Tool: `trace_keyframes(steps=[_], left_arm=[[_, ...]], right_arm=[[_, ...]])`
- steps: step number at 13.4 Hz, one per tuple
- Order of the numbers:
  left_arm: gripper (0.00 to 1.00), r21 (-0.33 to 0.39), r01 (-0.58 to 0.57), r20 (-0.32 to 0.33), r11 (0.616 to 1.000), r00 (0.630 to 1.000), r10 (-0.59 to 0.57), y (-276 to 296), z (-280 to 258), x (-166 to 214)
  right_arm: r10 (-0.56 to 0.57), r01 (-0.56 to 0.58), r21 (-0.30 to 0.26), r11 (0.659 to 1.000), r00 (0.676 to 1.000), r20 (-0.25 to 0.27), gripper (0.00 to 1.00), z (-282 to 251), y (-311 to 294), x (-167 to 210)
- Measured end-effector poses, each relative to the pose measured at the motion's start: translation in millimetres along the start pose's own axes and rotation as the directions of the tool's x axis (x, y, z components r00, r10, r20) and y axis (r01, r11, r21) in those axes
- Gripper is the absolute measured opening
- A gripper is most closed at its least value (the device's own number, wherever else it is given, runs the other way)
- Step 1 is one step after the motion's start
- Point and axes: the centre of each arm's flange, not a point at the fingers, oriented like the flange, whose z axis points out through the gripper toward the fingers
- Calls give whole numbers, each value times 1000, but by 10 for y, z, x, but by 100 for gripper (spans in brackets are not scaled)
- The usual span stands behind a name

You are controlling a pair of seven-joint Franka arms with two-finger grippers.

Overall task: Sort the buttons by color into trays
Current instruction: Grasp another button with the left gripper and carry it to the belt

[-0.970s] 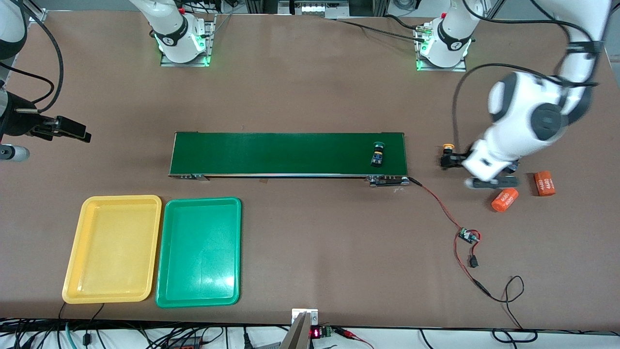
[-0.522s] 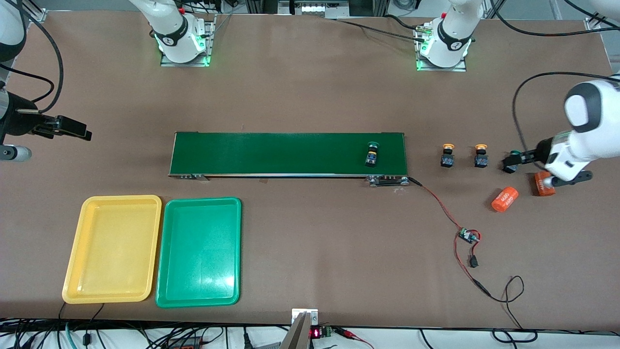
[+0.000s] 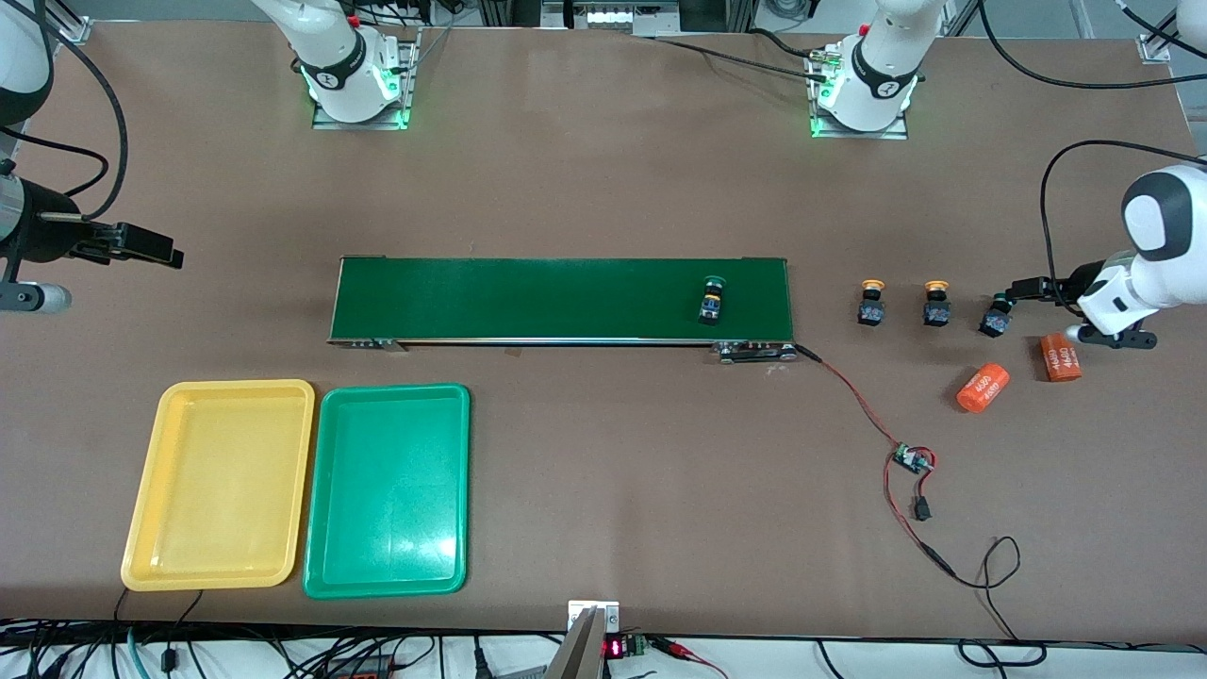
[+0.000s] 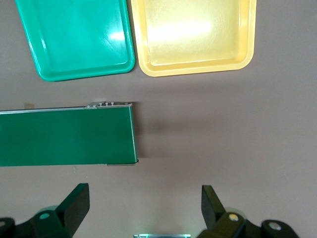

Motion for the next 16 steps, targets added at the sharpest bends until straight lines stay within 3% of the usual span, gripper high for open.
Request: trace_keyframes(steps=[3, 10, 15, 16], left_arm=[[100, 16, -69, -29, 997, 997, 69, 43, 233, 55], [100, -6, -130, -20, 991, 991, 130, 190, 574, 109], [97, 23, -220, -38, 975, 974, 221, 269, 575, 186], [90, 31, -247, -45, 969, 968, 248, 267, 586, 200]], right_arm=[[0, 0, 0, 1000, 1000, 12, 100, 44, 2, 3], [1, -1, -1, 1000, 999, 43, 100, 214, 2, -53], [3, -4, -15, 1000, 999, -51, 100, 726, -29, -613], [7, -8, -16, 1000, 998, -62, 100, 870, -47, -797]])
